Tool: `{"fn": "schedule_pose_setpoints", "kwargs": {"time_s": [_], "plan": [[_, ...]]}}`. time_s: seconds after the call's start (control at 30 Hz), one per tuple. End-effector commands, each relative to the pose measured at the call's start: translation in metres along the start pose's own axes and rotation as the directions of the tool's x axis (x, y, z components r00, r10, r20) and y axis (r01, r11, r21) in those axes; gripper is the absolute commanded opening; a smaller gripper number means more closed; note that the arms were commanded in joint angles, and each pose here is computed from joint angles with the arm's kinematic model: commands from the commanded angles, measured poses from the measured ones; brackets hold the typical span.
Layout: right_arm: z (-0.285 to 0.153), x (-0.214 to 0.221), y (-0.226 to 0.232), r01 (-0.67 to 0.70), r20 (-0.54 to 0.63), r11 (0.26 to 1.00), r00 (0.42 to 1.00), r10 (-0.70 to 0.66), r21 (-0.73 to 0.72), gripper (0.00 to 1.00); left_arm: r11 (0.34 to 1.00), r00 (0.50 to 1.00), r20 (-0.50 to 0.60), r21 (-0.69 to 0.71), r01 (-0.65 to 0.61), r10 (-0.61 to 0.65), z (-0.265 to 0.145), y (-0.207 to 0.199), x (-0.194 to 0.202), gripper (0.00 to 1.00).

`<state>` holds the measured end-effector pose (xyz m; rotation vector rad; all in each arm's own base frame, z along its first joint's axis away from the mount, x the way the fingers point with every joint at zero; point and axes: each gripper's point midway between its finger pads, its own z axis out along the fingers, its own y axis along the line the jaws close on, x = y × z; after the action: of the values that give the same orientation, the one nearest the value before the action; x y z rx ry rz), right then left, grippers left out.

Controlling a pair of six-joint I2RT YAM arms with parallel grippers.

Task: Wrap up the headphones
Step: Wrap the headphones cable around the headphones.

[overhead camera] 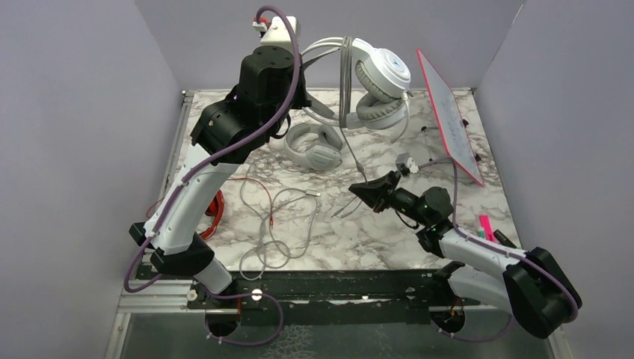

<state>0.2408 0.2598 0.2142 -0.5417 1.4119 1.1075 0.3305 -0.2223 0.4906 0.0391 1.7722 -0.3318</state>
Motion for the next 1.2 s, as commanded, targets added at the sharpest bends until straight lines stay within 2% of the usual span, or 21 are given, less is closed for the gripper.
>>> {"fn": "schedule_pose_setpoints", "kwargs": {"time_s": [0.0,0.1,0.2,0.3,0.37,0.4,0.47,0.57,0.67,0.73,0.77,0.83,0.97,1.03,1.1,1.17], "plan": [[-0.014,0.03,-0.014,-0.058,-0.114,0.996,0.991,0.064,0.061,0.01,0.98,0.972,0.166,0.129,0.149,-0.169,-0.036,-0.01,-0.064,0.0],[0.002,0.012,-0.023,-0.013,-0.15,0.999,0.989,0.017,0.033,0.01,0.959,0.986,0.083,0.256,0.121,-0.147,-0.04,-0.033,-0.047,0.0],[-0.002,-0.002,-0.044,-0.017,-0.152,0.999,0.988,0.023,0.041,0.01,0.921,0.996,0.002,0.381,0.078,-0.085,-0.054,-0.049,-0.025,0.0],[-0.012,-0.013,-0.052,-0.067,-0.176,0.998,0.982,0.066,-0.003,0.01,0.841,0.998,-0.055,0.54,-0.006,0.043,-0.074,-0.065,0.007,0.0],[-0.014,-0.014,-0.052,-0.129,-0.238,0.991,0.964,0.121,-0.02,0.01,0.774,0.986,-0.048,0.626,-0.095,0.16,-0.085,-0.068,0.033,0.0],[-0.014,-0.013,-0.049,-0.173,-0.279,0.984,0.947,0.158,-0.033,0.01,0.747,0.976,-0.008,0.645,-0.161,0.218,-0.088,-0.065,0.042,0.0],[-0.016,-0.011,-0.036,-0.272,-0.36,0.96,0.905,0.228,-0.074,0.01,0.73,0.951,0.074,0.624,-0.28,0.301,-0.087,-0.051,0.055,0.0],[-0.017,-0.008,-0.027,-0.404,-0.453,0.912,0.827,0.333,-0.067,0.01,0.637,0.879,0.209,0.62,-0.457,0.428,-0.086,-0.044,0.069,0.0],[-0.023,-0.005,-0.017,-0.524,-0.54,0.851,0.728,0.422,-0.041,0.01,0.5,0.797,0.31,0.647,-0.576,0.518,-0.088,-0.047,0.091,0.0],[-0.024,-0.009,-0.015,-0.548,-0.566,0.837,0.693,0.446,-0.012,0.01,0.397,0.739,0.359,0.668,-0.63,0.569,-0.089,-0.047,0.114,0.0],[-0.023,-0.014,-0.014,-0.547,-0.568,0.837,0.691,0.447,-0.007,0.01,0.366,0.716,0.368,0.669,-0.647,0.593,-0.087,-0.046,0.124,0.0],[-0.024,-0.023,-0.011,-0.544,-0.567,0.839,0.686,0.456,0.017,0.01,0.323,0.67,0.376,0.66,-0.679,0.64,-0.082,-0.041,0.141,0.0],[-0.029,-0.035,-0.015,-0.507,-0.546,0.852,0.681,0.488,0.129,0.01,0.282,0.565,0.357,0.599,-0.749,0.744,-0.071,-0.026,0.161,0.0],[-0.033,-0.036,-0.017,-0.49,-0.547,0.854,0.672,0.498,0.175,0.01,0.258,0.484,0.323,0.546,-0.797,0.813,-0.063,-0.017,0.172,0.0],[-0.037,-0.035,-0.022,-0.462,-0.55,0.856,0.663,0.507,0.232,0.01,0.22,0.38,0.271,0.478,-0.85,0.884,-0.053,-0.003,0.181,0.0],[-0.038,-0.038,-0.022,-0.453,-0.555,0.855,0.656,0.511,0.252,0.01,0.202,0.328,0.224,0.447,-0.871,0.918,-0.046,0.005,0.19,0.0]]}}
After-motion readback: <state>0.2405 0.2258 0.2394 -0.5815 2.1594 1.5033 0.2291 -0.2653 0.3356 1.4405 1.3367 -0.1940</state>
